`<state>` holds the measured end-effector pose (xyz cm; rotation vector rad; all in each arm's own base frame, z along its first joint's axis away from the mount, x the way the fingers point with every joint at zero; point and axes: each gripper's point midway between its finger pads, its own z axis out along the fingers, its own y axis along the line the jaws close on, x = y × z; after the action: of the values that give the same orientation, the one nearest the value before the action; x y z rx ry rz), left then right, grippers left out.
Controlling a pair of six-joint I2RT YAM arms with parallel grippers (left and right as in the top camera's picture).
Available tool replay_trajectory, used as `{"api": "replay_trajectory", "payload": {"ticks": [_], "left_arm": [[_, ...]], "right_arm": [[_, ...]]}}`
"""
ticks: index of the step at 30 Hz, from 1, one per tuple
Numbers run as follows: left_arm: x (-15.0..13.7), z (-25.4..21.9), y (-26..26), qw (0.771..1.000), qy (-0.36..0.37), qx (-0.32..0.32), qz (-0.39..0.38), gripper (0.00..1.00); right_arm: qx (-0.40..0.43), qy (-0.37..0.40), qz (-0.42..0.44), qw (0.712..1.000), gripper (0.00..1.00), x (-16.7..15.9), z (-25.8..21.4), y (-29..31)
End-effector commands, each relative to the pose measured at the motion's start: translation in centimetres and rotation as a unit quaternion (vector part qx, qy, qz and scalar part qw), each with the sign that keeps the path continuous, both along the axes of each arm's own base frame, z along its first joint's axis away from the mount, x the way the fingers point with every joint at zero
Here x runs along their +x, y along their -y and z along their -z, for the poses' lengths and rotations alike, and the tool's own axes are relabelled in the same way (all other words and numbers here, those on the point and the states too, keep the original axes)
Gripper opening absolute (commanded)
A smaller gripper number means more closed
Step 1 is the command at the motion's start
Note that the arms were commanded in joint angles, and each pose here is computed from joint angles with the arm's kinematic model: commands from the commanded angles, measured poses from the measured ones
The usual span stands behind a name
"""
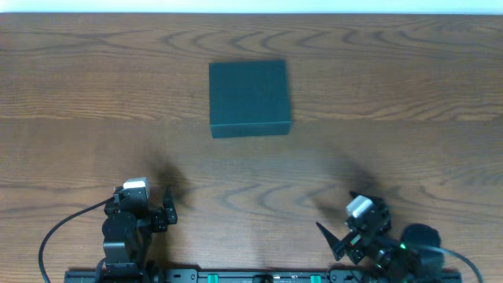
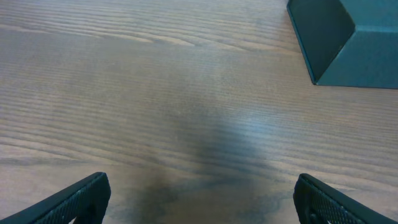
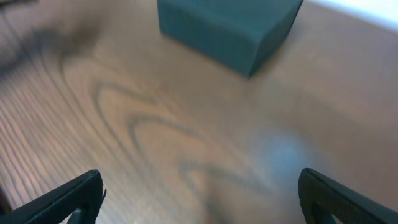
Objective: Pack container
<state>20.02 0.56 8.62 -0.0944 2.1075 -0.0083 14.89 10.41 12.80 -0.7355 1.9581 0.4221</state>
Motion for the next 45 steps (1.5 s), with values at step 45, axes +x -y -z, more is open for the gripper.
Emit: {"api": "replay_trajectory", "payload": {"ticks": [45], "left_arm": [[0.0,0.2,-0.1,1.000,0.000,-0.006,-0.004,0.95]], "right_arm": [[-0.017,-0.039,-0.005,0.999,0.99,0.3,4.8,-0.1]]}}
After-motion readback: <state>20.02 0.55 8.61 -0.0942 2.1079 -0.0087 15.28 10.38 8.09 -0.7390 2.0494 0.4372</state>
